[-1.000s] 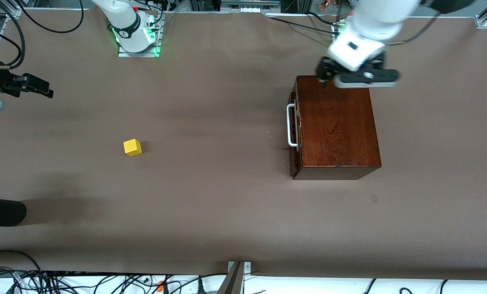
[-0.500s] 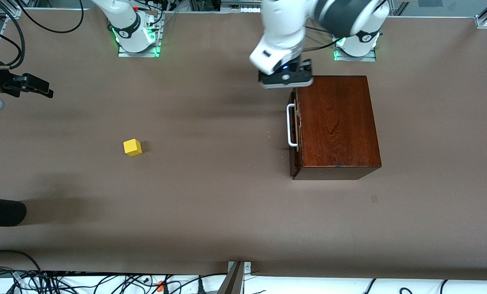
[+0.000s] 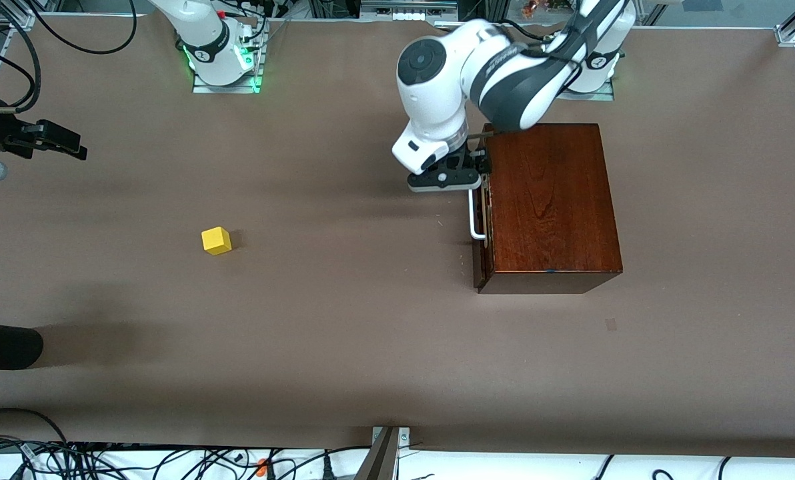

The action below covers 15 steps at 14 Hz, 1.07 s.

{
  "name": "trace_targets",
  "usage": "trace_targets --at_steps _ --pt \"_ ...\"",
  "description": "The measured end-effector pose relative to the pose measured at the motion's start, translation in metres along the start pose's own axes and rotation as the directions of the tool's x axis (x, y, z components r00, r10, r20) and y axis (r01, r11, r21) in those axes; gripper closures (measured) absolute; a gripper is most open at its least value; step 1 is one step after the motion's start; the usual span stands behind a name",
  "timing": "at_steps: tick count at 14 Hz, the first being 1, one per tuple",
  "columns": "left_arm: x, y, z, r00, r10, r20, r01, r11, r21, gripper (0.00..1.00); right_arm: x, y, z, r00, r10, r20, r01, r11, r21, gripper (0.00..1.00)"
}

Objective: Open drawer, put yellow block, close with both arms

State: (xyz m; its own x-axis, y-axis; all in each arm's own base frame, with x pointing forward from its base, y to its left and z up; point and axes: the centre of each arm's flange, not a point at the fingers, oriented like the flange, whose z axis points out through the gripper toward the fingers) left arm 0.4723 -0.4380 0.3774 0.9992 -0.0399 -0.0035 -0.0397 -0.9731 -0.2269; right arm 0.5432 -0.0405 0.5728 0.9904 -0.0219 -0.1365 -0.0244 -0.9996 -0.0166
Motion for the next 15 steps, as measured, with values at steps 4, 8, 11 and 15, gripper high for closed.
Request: trace_targets --at_steps 4,8,11,15 --pt "0.000 0.002 0.026 1.000 0.019 0.010 -0.020 0.999 0.033 0.00 0.000 0.000 0.000 1.000 0.000 0.000 0.000 1.000 0.000 0.00" --pt "0.001 0.007 0.054 0.998 0.031 0.048 -0.033 0.998 0.053 0.00 0.000 0.000 0.000 1.000 0.000 0.000 0.000 1.000 0.000 0.00" --pt "0.003 0.009 0.071 0.997 0.032 0.072 -0.036 0.998 0.059 0.00 0.000 0.000 0.000 1.000 0.000 0.000 0.000 1.000 0.000 0.00" --pt "0.003 0.015 0.080 0.997 0.027 0.074 -0.030 0.999 0.044 0.00 0.000 0.000 0.000 1.000 0.000 0.000 0.000 1.000 0.000 0.00"
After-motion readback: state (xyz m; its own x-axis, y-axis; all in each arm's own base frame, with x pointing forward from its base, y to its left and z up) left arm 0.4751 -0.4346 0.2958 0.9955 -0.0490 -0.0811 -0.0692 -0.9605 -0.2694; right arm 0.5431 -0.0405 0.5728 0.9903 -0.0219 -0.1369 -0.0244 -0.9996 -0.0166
